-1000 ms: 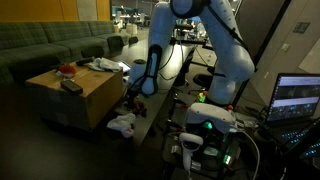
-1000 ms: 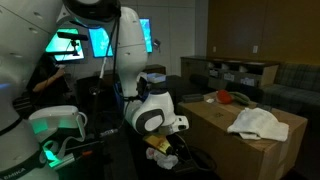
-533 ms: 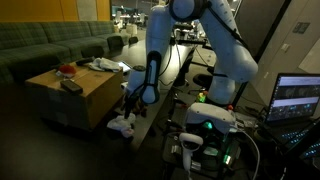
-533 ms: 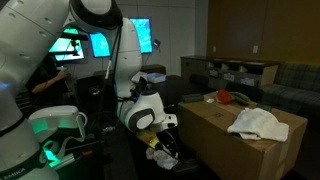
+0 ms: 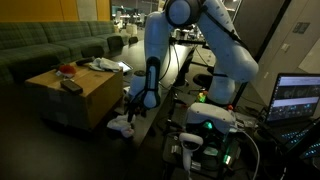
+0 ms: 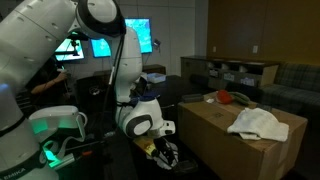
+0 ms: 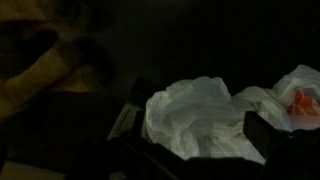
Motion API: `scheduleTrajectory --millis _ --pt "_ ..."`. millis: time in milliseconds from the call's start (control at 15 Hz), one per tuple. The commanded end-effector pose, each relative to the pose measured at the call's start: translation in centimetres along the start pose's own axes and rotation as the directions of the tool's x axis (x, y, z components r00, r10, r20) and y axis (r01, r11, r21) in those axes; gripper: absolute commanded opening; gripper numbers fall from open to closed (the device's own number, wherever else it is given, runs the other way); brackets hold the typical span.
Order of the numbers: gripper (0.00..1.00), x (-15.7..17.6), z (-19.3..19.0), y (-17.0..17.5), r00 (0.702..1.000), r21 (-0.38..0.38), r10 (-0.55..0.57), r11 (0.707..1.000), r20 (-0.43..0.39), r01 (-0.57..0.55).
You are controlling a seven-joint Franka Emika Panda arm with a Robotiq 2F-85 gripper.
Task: Switch between all the objects on the box and on the table
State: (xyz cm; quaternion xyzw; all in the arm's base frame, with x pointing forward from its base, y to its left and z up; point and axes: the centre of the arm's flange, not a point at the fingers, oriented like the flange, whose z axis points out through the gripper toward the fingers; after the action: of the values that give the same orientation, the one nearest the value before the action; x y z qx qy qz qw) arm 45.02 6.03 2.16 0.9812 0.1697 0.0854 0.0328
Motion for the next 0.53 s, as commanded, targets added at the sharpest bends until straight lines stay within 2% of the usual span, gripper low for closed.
scheduleTrajectory --millis 0,267,467 --pt "1.0 0.2 0.3 0.6 0.999 -0.02 0.034 0.999 -0.025 -0.034" --pt "1.0 0.7 1.0 0.6 0.999 0.034 0.035 0.999 -0.018 -0.034" --pt "1.0 1.1 2.0 -0.3 1.0 0.126 0.01 0.992 -0.019 -0.007"
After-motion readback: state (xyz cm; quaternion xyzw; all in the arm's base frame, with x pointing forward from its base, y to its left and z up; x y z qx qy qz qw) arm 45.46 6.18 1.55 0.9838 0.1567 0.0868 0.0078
